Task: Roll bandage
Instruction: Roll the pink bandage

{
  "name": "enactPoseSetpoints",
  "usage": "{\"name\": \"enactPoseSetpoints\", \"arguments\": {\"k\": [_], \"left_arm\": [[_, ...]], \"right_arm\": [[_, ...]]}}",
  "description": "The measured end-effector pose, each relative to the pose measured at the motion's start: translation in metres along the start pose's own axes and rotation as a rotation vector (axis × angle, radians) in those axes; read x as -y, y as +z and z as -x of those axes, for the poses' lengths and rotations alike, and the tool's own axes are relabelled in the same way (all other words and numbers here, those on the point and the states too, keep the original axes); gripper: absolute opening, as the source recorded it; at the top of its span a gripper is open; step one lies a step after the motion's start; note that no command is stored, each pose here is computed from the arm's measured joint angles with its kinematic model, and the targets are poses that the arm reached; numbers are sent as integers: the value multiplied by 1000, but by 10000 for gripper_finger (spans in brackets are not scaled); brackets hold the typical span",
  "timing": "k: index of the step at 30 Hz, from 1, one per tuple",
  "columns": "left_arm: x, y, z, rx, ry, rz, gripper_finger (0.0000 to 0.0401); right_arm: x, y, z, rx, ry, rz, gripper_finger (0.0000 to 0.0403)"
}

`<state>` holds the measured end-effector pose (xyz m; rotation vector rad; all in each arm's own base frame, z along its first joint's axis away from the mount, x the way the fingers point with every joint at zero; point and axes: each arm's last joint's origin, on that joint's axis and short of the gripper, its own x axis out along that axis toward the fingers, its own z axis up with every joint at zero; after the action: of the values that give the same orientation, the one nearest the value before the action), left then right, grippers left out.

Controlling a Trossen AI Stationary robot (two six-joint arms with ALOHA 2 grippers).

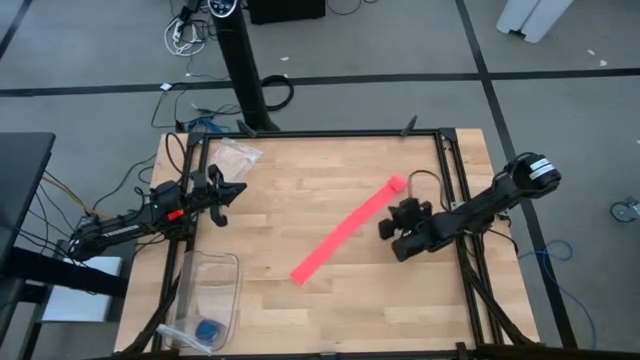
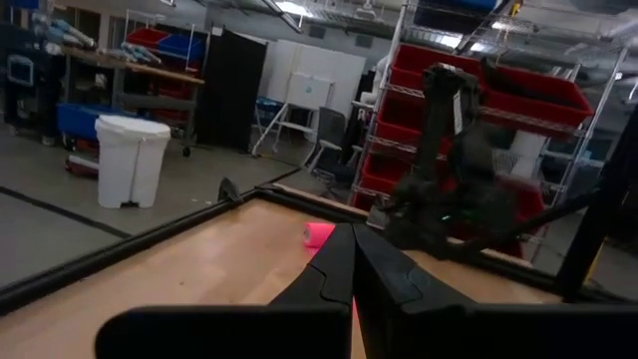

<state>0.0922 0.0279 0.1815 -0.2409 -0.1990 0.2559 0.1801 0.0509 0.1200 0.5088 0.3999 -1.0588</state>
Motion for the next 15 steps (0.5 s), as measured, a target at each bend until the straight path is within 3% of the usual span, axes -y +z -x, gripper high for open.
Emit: {"name": "enactPoseSetpoints", "arguments": {"k": [4, 10, 15], "left_arm": [[0, 0, 0, 1, 3, 41, 8], [-1, 0, 0, 10, 23, 59, 8], [-1, 0, 0, 13, 32, 106, 8]], "right_arm": [[11, -7, -5, 27, 0, -123, 48], [4, -5, -7, 49, 46, -240, 138], [5, 3, -15, 58, 10, -371, 191]]}}
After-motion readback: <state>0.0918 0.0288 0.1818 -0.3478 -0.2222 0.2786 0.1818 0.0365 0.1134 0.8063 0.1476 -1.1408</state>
